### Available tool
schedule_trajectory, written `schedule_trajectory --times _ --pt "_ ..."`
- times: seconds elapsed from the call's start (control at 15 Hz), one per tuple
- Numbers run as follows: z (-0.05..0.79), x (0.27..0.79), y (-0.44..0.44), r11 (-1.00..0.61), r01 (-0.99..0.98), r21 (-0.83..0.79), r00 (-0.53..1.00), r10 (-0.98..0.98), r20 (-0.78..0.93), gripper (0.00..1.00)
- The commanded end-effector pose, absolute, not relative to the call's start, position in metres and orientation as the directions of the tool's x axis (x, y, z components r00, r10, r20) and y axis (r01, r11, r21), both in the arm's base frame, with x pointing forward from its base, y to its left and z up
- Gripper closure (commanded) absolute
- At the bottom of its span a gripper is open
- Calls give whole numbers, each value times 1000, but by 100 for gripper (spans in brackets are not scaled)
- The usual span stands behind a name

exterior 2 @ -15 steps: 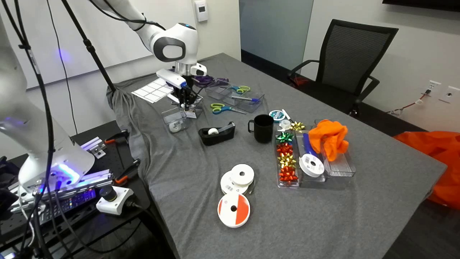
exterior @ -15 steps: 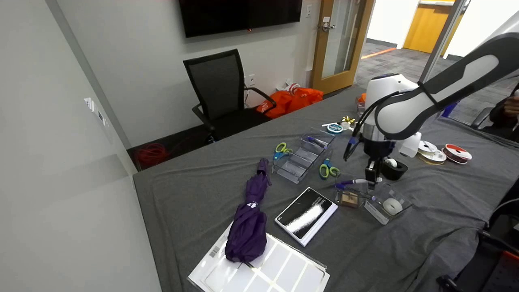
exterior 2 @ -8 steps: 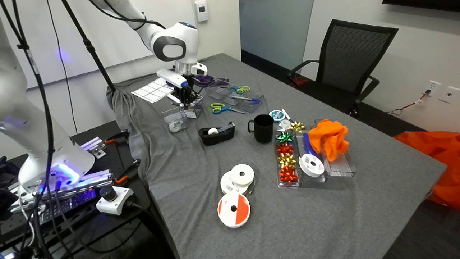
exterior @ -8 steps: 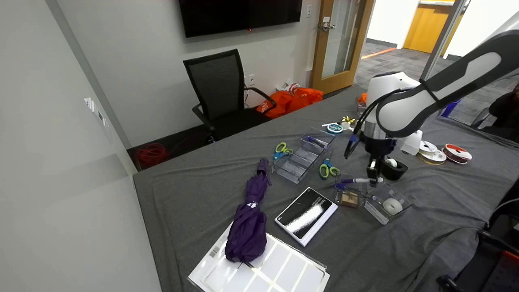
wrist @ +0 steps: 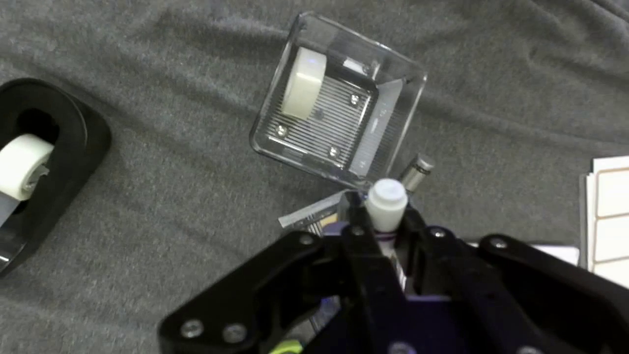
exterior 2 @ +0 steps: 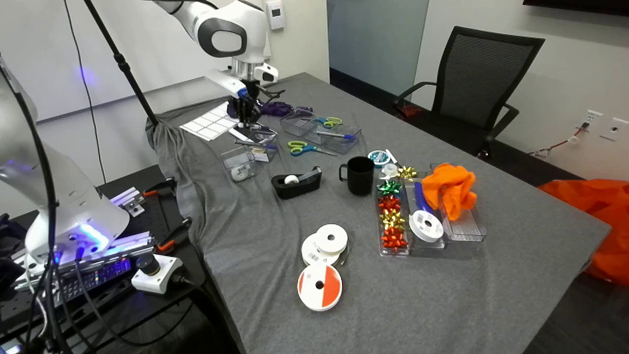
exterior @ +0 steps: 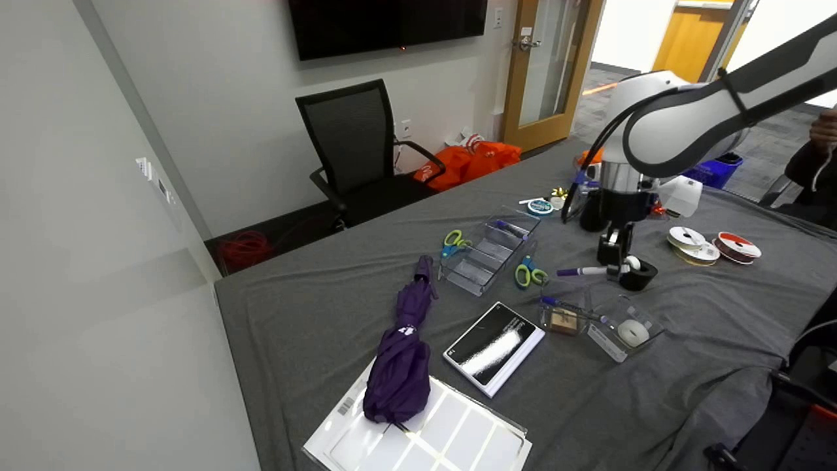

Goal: Move the marker from the middle tray to the furthest tray

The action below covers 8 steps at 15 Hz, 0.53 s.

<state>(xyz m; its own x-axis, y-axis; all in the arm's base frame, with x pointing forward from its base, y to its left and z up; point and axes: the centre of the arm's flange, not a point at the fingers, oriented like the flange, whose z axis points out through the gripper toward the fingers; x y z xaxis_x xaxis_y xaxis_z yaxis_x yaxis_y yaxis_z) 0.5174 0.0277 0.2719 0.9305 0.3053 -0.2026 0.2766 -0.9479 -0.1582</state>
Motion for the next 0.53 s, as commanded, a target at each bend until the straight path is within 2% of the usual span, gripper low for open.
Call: schedule_trajectory --times 0.0,0.47 --pt "298 534 29 -963 160 -215 977 186 -106 96" --pt "300 612 33 -951 -153 -270 985 -168 32 96"
